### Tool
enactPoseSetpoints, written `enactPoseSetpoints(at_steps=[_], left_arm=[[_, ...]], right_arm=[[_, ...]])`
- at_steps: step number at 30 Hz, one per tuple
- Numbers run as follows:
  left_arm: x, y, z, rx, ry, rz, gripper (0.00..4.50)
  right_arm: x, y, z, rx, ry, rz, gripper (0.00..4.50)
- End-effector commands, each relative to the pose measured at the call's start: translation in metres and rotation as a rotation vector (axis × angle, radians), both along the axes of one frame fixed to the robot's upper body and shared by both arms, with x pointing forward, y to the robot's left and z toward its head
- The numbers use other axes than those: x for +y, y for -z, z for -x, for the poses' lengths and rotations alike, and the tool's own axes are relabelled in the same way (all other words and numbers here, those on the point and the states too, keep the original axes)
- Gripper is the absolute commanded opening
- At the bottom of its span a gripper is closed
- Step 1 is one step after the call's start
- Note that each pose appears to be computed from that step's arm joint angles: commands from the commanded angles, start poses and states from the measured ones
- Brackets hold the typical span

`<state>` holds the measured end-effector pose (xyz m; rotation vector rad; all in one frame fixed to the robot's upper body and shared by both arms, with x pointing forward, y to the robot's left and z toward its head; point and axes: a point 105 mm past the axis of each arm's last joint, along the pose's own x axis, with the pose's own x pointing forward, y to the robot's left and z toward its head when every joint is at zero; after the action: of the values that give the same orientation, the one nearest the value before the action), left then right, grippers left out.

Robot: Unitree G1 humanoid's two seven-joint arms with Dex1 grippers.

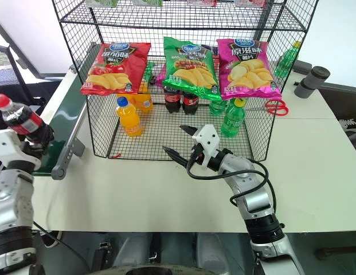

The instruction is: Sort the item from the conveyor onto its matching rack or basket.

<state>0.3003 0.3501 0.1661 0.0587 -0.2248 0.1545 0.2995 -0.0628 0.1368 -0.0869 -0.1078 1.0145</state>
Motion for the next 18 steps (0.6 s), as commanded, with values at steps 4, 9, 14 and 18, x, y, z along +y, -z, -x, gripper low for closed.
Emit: enactPoseSetpoints(at_steps=[4, 9, 14, 18], left_arm=[[-0.068, -0.071, 0.026, -0.107, 0.447, -0.126, 2.71], [-0.119, -0.068, 0.039, 0.012, 0.747, -0.091, 2.71], [-0.184, -0.028, 0.05, 0.207, 1.047, -0.101, 2.71], [-0.214, -0.013, 0.051, 0.244, 1.165, -0.093, 2.71]], right_arm=[[0.001, -0.034, 0.014, -0.029, -0.121, -0.075, 4.5], [-0.006, -0.044, 0.018, 0.009, -0.171, -0.082, 4.5], [-0.003, -0.062, 0.019, 0.021, -0.198, -0.11, 4.5], [0.009, -0.06, 0.026, 0.056, -0.227, -0.101, 4.5]])
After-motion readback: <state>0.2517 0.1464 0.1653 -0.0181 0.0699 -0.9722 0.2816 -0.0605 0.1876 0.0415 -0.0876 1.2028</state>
